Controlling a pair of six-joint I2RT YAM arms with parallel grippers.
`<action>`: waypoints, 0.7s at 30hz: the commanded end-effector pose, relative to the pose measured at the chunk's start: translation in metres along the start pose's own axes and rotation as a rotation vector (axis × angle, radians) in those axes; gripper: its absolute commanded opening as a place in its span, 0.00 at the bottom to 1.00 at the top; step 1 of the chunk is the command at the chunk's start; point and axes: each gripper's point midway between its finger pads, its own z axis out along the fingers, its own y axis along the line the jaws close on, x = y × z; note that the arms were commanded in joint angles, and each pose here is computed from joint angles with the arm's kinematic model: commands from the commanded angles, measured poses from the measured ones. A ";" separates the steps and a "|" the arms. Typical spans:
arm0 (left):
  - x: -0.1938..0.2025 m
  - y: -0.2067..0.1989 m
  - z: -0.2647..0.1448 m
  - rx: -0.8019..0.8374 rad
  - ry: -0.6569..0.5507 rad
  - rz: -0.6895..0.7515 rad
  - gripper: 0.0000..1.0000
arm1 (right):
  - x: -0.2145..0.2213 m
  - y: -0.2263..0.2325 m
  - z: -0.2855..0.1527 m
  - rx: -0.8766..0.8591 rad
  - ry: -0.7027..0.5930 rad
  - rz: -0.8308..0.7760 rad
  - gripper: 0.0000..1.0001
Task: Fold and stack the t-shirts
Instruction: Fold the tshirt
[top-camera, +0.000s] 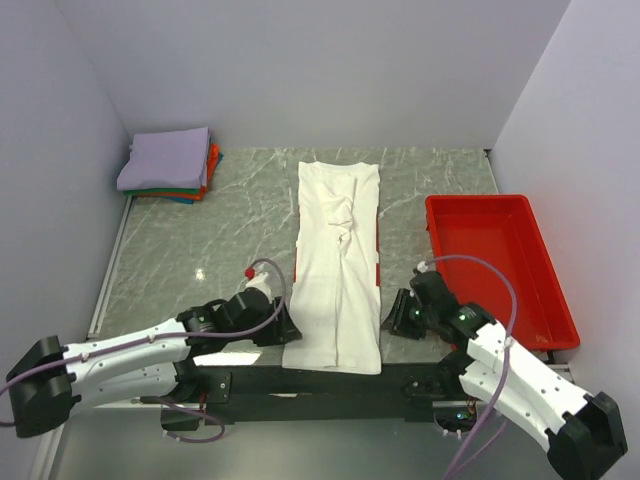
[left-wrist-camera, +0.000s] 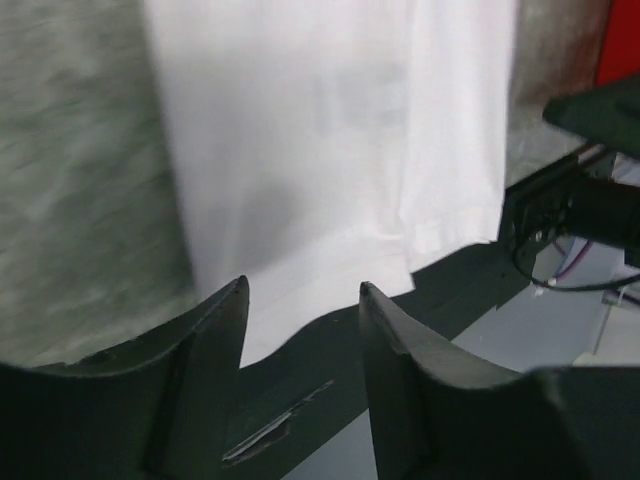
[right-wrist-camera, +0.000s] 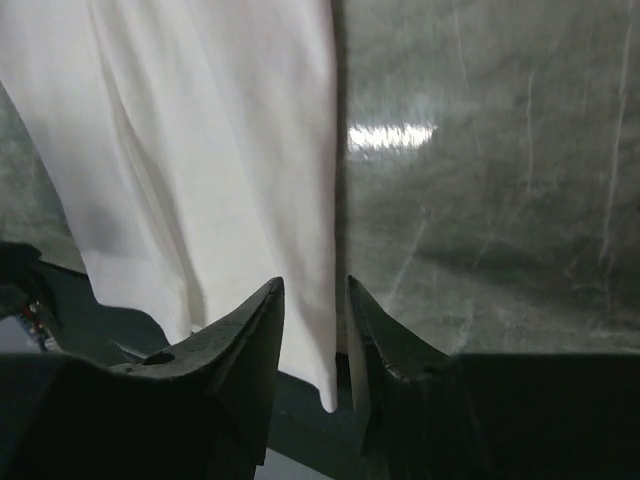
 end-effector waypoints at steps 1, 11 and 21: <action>0.008 0.032 -0.007 -0.074 0.004 -0.094 0.53 | 0.033 -0.011 0.001 -0.024 0.100 0.081 0.38; 0.032 0.050 -0.008 -0.061 0.070 -0.152 0.53 | 0.072 -0.022 0.006 -0.068 0.231 0.132 0.38; 0.044 0.056 -0.006 -0.063 0.116 -0.155 0.53 | 0.079 -0.018 -0.002 -0.097 0.259 0.129 0.39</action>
